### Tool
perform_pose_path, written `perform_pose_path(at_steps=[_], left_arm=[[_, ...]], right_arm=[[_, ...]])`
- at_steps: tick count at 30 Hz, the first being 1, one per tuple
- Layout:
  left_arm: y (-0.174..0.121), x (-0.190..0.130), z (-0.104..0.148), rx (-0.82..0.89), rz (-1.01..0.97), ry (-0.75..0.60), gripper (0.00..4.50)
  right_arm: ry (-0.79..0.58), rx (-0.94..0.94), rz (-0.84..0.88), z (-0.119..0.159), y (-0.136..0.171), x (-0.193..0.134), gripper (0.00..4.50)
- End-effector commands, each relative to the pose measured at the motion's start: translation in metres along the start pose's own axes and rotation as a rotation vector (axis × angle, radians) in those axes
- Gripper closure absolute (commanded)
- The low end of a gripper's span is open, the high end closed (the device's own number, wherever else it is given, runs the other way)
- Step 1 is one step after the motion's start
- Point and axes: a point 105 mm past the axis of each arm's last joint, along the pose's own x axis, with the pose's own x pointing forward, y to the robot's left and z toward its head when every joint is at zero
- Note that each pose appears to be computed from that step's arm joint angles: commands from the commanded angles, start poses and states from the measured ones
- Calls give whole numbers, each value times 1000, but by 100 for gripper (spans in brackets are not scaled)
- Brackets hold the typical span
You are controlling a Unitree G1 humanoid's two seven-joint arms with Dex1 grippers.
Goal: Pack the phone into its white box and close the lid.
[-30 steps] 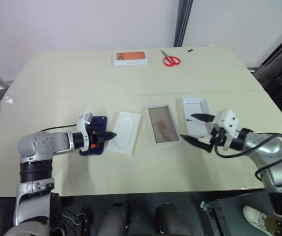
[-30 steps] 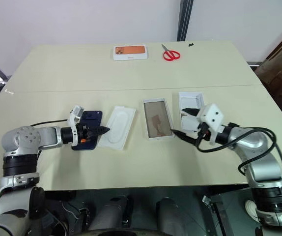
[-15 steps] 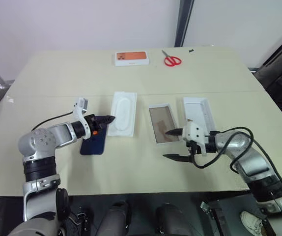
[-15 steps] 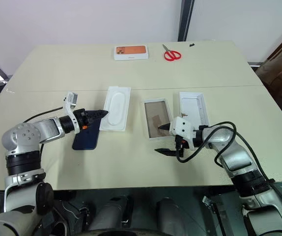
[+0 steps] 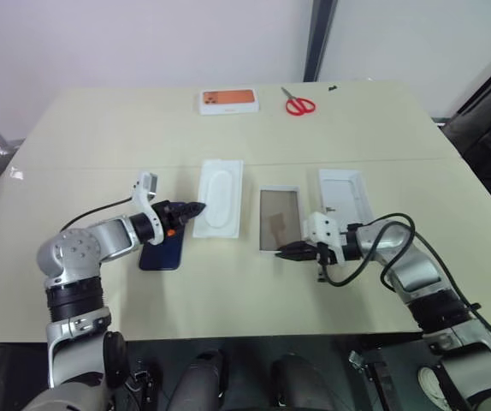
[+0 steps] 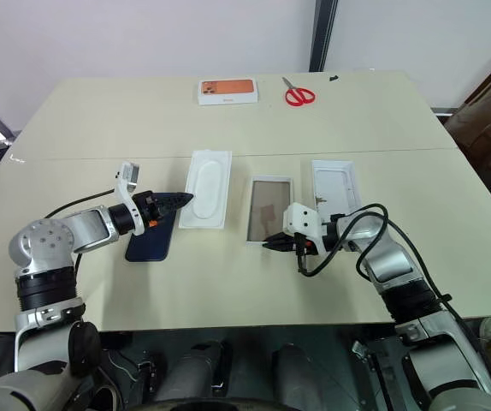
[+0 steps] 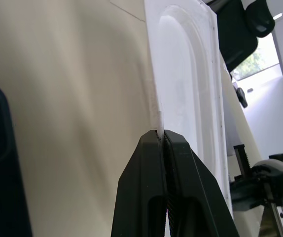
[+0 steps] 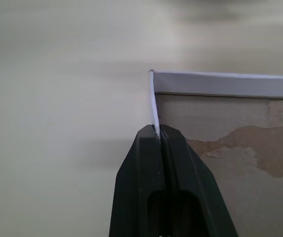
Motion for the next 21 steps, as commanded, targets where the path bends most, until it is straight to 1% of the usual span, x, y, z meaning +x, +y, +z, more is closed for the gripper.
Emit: perform_pose_path(at_steps=[1,5,6,8,9,11,12,14,16,18,19,21], left_arm=[[-21,0,16,18,-69,-52,450],[-27,1,17,14,-81,-41,450],[-27,2,17,6,-83,-43,450],[-26,3,14,18,-65,-36,450],[-24,4,12,27,-47,-31,450],[-20,3,10,59,-14,-41,450],[-19,2,8,79,0,-38,450],[-18,1,7,61,0,-45,450],[-21,1,4,55,-8,-40,450],[-24,3,-8,41,-21,9,450],[-25,4,-12,62,-16,14,450],[-26,8,-17,45,-18,4,450]], right_arm=[[-70,-32,0,22,9,13,447],[-77,-5,-4,23,16,18,447],[-79,8,-6,24,16,19,421],[-78,8,-28,24,12,17,361],[-77,4,-37,25,10,15,309],[-93,12,-63,30,6,9,218],[-107,23,-83,32,3,4,160],[-127,41,-105,35,2,-9,63],[-134,74,-138,33,-1,-26,63],[-136,100,-169,29,-2,-44,63],[-135,112,-190,27,-4,-52,63],[-114,115,-227,21,-8,-65,63]])
